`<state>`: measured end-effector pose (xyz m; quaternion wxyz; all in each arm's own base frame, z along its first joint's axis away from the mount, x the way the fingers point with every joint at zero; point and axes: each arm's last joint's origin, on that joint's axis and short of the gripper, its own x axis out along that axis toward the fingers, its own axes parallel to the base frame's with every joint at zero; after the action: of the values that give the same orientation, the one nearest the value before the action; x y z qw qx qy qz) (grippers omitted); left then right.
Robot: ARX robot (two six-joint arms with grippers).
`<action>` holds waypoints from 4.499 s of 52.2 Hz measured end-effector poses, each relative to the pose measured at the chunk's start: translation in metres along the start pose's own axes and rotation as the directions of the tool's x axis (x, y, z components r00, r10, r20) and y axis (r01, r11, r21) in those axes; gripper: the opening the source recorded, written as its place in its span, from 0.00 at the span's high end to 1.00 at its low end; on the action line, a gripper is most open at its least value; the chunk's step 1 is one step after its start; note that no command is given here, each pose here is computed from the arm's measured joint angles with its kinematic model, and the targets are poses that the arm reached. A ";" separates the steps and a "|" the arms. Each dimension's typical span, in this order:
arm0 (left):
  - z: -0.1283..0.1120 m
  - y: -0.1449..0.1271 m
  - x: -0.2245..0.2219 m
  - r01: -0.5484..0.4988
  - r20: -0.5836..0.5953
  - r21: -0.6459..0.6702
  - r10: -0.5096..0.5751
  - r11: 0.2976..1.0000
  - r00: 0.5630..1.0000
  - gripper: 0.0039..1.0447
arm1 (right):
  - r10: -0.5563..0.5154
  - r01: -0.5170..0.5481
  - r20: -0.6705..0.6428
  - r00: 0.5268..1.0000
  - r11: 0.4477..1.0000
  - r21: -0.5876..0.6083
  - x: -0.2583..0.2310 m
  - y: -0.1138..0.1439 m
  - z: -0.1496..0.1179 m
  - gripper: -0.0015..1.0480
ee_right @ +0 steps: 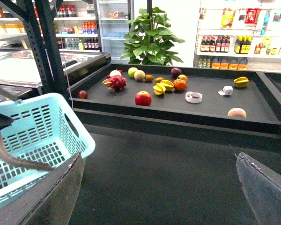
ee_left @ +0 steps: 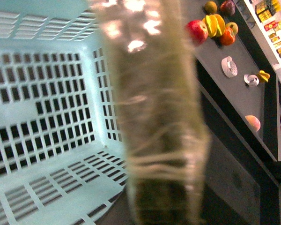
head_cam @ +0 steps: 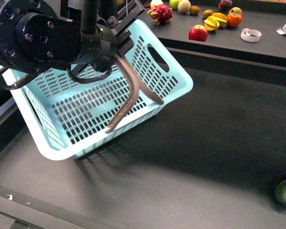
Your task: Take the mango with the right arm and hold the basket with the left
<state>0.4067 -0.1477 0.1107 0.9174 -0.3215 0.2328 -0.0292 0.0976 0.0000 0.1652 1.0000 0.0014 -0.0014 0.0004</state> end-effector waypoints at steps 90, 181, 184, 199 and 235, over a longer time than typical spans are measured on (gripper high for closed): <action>-0.066 -0.041 -0.149 0.603 -0.237 0.455 -0.563 0.655 0.791 0.93 | 0.000 0.000 0.000 1.000 1.000 0.000 0.000 0.000 0.000 0.08; -0.066 -0.041 -0.150 0.609 -0.243 0.454 -0.567 0.651 0.787 0.93 | -0.460 0.435 -0.375 0.805 0.887 -0.156 0.082 -0.065 -0.056 0.08; -0.066 -0.041 -0.150 0.609 -0.243 0.454 -0.567 0.651 0.787 0.93 | -0.458 0.431 -0.406 0.790 0.888 -0.164 0.087 -0.070 -0.068 0.08; -0.066 -0.041 -0.150 0.609 -0.243 0.454 -0.567 0.651 0.787 0.93 | -0.402 0.369 -0.590 0.700 0.911 -0.184 0.102 -0.084 -0.136 0.08; -0.066 -0.041 -0.150 0.609 -0.243 0.453 -0.567 0.651 0.787 0.93 | -0.354 0.329 -0.782 0.513 0.923 -0.201 0.087 -0.106 -0.235 0.08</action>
<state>0.2478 -0.1883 0.1514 0.8988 -0.1238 0.1361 -0.3979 0.1856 -0.1051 -0.0695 0.8704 -0.0122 0.4518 -0.1953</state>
